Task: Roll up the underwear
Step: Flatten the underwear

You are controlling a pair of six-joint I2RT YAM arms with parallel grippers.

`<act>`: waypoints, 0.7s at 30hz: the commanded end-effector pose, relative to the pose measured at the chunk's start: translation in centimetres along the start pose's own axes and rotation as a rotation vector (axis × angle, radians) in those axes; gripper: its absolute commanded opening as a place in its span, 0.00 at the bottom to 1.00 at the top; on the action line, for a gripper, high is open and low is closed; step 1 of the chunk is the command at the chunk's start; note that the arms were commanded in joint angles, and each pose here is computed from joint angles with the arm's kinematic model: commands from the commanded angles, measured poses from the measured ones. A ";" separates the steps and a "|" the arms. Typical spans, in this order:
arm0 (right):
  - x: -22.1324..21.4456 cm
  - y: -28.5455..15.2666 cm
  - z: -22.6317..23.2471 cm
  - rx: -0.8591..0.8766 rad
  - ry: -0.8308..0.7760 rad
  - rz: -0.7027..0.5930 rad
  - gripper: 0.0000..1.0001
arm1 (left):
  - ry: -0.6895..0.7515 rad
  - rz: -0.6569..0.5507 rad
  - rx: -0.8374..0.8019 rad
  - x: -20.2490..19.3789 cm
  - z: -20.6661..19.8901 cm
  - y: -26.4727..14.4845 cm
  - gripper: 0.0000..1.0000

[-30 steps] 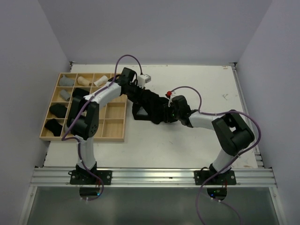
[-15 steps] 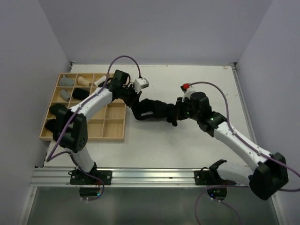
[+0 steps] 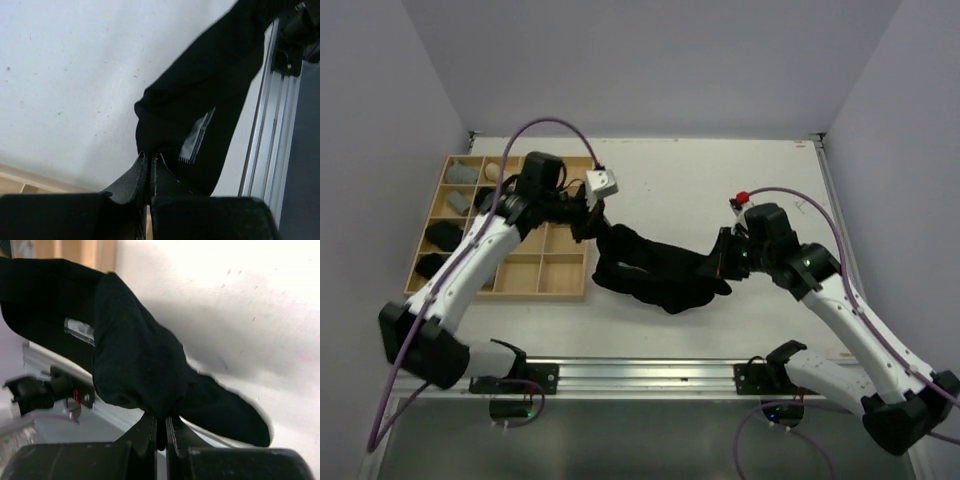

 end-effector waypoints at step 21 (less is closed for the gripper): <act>12.5 11.1 -6.5 -0.195 -0.088 -0.052 0.28 | -0.218 -0.038 0.333 0.0 17.5 8.8 0.67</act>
Point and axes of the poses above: each gripper's point midway between its finger pads, its own y axis out along the fingers, its own z axis along the line the jaws close on, x = y × z, the point moved 5 cm from there along -y, back along the fingers, and after that the axes turned 2 degrees about y, right-handed, at the moved point
